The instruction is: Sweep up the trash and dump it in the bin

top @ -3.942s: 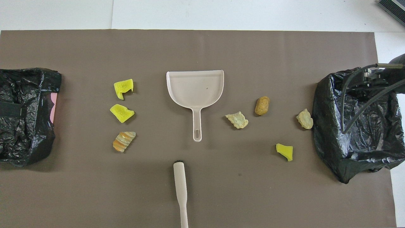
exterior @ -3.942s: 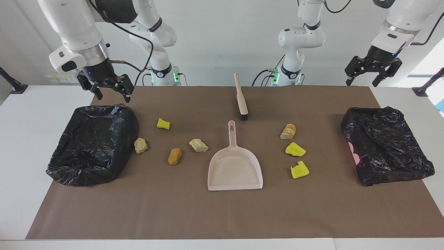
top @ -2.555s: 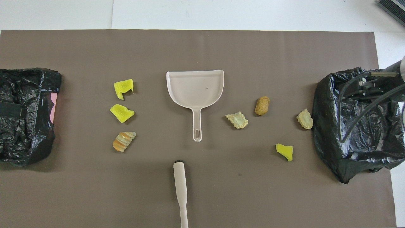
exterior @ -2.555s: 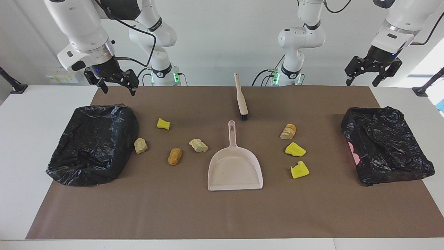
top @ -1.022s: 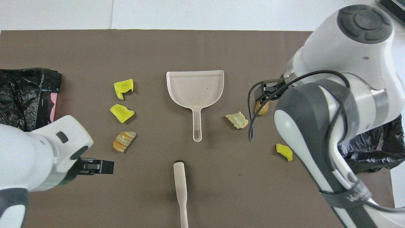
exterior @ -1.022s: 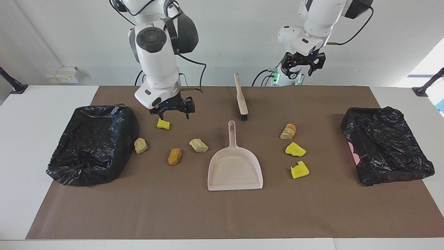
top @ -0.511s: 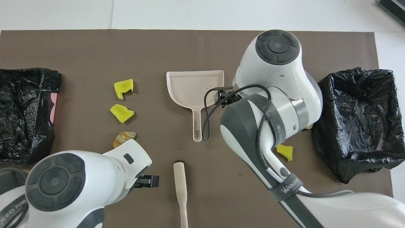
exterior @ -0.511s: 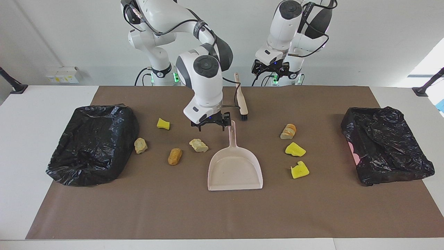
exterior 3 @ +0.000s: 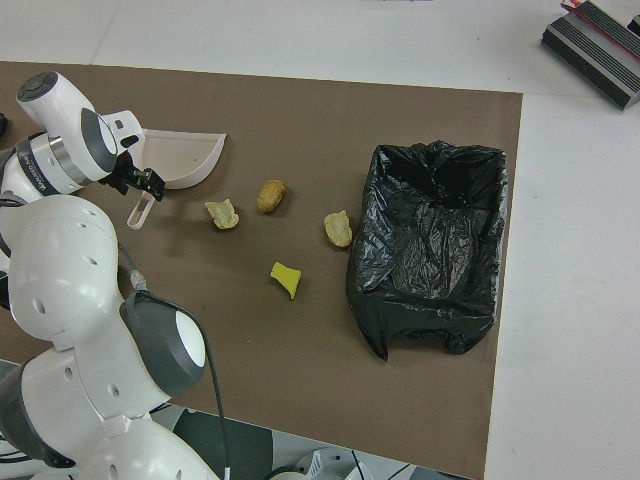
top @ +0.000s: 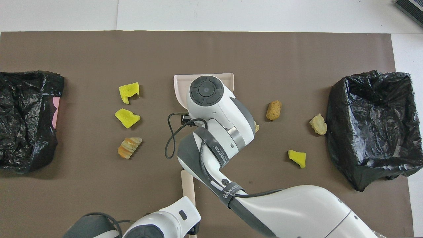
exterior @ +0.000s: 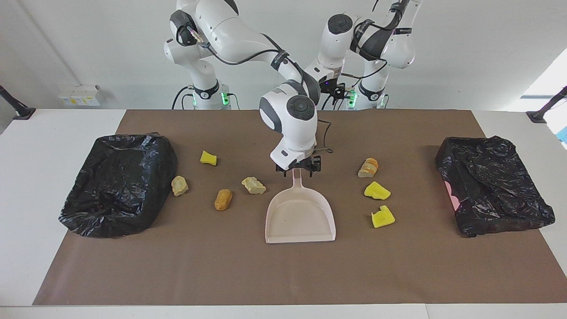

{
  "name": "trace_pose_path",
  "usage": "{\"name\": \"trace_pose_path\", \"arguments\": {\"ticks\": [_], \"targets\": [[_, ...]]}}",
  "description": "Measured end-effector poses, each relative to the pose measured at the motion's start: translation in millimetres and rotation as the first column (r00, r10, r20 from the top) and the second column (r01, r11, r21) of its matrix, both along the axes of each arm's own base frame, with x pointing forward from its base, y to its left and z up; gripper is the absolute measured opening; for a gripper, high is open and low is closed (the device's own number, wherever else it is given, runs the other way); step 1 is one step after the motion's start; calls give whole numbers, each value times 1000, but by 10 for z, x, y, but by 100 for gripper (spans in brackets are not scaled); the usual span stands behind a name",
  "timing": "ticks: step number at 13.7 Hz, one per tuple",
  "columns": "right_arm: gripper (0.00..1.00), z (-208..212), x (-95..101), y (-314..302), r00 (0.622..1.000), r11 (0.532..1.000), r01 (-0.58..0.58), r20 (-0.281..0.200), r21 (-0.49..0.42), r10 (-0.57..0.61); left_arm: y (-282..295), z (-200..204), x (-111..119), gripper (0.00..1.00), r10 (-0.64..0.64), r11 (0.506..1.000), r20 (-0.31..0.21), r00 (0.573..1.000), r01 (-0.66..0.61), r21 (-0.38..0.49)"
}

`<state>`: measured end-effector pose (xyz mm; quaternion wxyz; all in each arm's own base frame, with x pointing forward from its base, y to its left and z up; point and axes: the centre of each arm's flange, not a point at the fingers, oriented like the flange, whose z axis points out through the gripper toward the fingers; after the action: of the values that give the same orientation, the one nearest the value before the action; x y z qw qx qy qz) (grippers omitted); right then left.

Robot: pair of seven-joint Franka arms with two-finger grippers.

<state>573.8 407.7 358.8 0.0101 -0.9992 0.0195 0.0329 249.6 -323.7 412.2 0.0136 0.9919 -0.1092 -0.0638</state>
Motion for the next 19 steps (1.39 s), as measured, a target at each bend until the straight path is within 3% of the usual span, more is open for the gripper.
{"name": "trace_pose_path", "arguments": {"ticks": [1,3,5,6,10,12,15,19], "targets": [[90,-34,-12,-9,1000,1000,0,-5,-5,0,-51,-115,-71,100,11,1000,6,1000,-11,0],[69,-91,-28,-29,1000,1000,0,-15,-13,0,-85,-195,-78,100,63,998,18,998,-63,-11],[65,-118,-40,-36,1000,1000,0,-20,-17,0,-115,-253,-58,100,102,995,23,995,-101,-15],[52,-128,-48,-40,1000,1000,-1,-22,-18,0,-152,-311,-71,100,110,994,21,994,-110,-11],[50,-147,-75,-52,1000,1000,-2,-27,-23,1,-321,-634,-147,100,119,993,15,993,-119,10],[32,-140,-75,-52,1000,1000,-3,-25,-23,2,-337,-696,-193,100,111,994,8,994,-111,21],[32,-101,-65,-59,1000,999,-23,-15,-25,22,-366,-736,-300,100,99,995,1,995,-99,30],[32,210,2,-139,987,988,-157,34,-2,157,-414,-724,-383,100,104,994,-21,994,-104,16]]}}
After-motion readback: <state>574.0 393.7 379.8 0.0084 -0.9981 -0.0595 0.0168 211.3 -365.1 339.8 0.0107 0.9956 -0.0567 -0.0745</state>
